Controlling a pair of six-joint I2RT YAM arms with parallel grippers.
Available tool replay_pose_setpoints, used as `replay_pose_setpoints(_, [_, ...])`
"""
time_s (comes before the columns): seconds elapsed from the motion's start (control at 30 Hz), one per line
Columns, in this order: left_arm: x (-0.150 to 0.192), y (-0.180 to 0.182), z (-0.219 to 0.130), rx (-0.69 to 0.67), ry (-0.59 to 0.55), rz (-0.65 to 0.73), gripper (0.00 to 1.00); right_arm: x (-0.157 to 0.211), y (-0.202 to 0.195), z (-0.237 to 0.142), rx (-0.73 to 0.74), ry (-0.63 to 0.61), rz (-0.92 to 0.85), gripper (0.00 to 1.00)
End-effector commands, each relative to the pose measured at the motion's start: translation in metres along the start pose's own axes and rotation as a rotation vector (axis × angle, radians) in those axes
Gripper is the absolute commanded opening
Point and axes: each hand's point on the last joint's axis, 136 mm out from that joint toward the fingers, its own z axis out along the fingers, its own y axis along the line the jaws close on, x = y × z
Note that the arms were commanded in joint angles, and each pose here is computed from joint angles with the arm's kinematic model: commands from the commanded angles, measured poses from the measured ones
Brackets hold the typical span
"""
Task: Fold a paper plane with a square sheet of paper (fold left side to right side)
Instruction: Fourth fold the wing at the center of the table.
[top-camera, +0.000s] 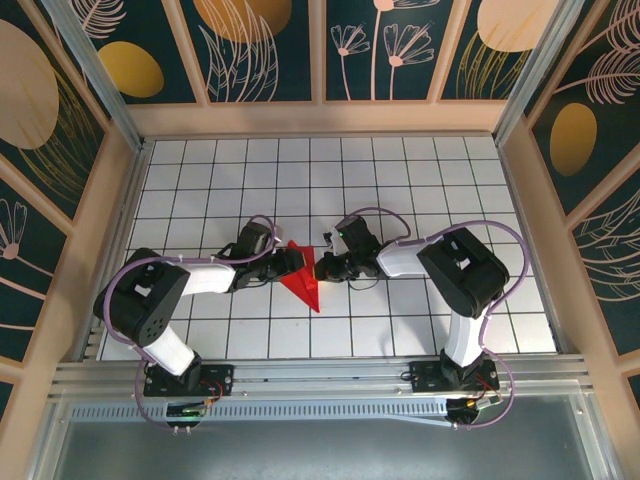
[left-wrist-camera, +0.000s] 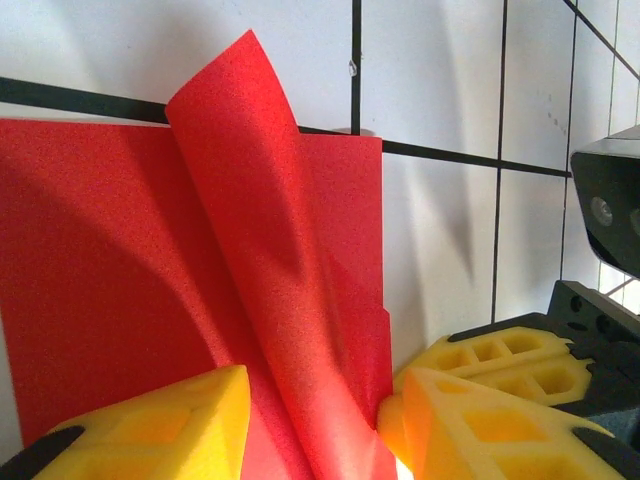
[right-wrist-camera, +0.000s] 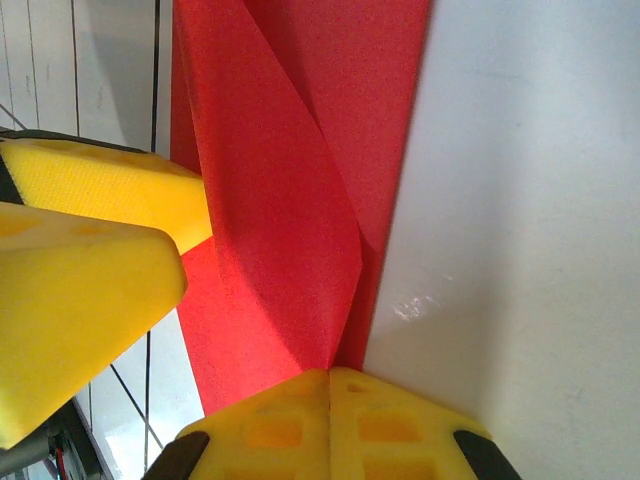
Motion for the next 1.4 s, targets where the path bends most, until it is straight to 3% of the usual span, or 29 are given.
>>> replay_pose_setpoints(0.0, [-0.002, -0.001, -0.008, -0.015, -0.019, -0.003, 0.46, 0.02, -0.039, 0.013, 0.126, 0.054, 0.064, 0.0])
replay_pose_setpoints(0.27, [-0.015, -0.015, -0.027, -0.013, -0.082, 0.029, 0.48, 0.028, -0.045, 0.019, 0.155, 0.076, 0.075, 0.0])
replay_pose_setpoints(0.53, [-0.006, -0.038, -0.021, 0.116, -0.019, 0.06, 0.18, 0.027, -0.047, 0.018, 0.183, 0.076, 0.073, 0.0])
replay_pose_setpoints(0.73, [0.004, -0.037, -0.004, 0.139, 0.035, 0.058, 0.06, 0.029, -0.049, 0.018, 0.197, 0.081, 0.075, 0.0])
replay_pose_setpoints(1.37, [0.02, 0.005, 0.013, 0.019, 0.065, 0.036, 0.01, 0.034, -0.055, 0.016, 0.238, 0.101, 0.068, 0.0])
